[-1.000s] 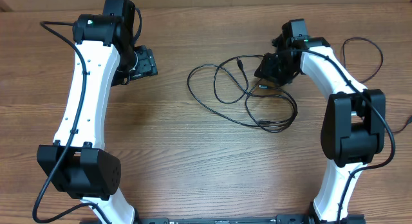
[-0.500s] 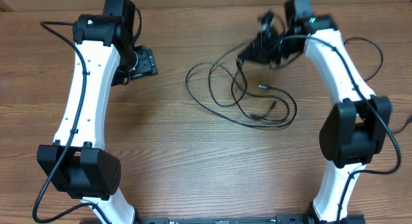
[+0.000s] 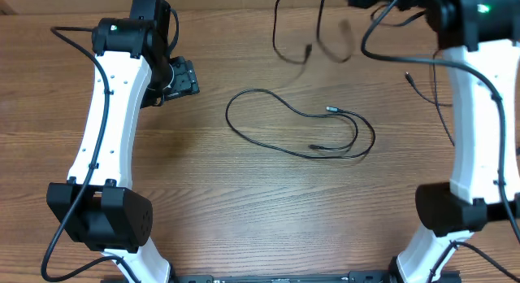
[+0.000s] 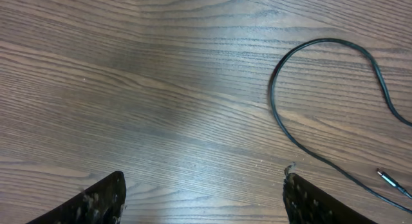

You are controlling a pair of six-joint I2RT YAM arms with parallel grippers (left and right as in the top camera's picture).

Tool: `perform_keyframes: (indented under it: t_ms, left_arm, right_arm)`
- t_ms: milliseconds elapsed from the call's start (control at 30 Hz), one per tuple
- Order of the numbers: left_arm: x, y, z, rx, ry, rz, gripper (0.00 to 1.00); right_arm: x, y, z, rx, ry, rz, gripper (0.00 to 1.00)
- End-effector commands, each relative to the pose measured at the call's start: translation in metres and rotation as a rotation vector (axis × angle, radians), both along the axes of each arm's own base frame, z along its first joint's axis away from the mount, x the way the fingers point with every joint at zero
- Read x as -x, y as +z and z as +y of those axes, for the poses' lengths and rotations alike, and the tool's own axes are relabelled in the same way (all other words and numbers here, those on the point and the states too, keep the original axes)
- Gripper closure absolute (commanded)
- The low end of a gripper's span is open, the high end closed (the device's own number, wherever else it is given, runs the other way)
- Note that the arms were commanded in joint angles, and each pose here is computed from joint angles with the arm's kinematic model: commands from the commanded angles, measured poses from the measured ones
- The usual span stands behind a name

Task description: Untangle cables

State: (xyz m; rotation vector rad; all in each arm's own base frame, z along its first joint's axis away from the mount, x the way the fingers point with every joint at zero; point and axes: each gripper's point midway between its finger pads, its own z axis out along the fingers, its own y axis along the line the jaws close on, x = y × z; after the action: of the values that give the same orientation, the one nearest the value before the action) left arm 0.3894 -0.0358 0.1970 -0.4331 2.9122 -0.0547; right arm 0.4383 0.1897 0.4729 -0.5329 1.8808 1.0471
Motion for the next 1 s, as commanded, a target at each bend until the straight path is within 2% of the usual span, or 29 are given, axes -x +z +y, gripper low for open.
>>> perform_keyframes:
  t_ms: [0,100,333,633,800,967]
  left_arm:
    - [0.000,-0.002,-0.002,0.007,0.009,0.006,0.23]
    - [0.000,-0.002,-0.002,0.007,0.008,0.006,0.22]
    - [0.001,-0.002,-0.002,0.007,0.008,0.010,0.22]
    - [0.001,-0.002,-0.003,0.007,0.007,0.010,0.23]
    - [0.001,-0.002,-0.003,0.007,0.006,0.009,0.23]
    - [0.002,-0.002,-0.005,0.007,0.003,0.011,0.23]
  right_arm:
    - [0.012,0.039,-0.015,0.013,-0.081,-0.129,0.96]
    - [-0.005,0.037,-0.042,0.067,-0.250,-0.130,0.96]
    - [-0.037,0.004,-0.143,0.191,-0.746,0.014,0.96]
    - [-0.034,0.006,-0.254,0.118,-1.000,0.071,0.96]
    - [-0.021,-0.001,-0.307,0.124,-1.114,0.109,0.96]
    - [0.001,-0.029,-0.354,0.181,-1.259,0.230,0.96]
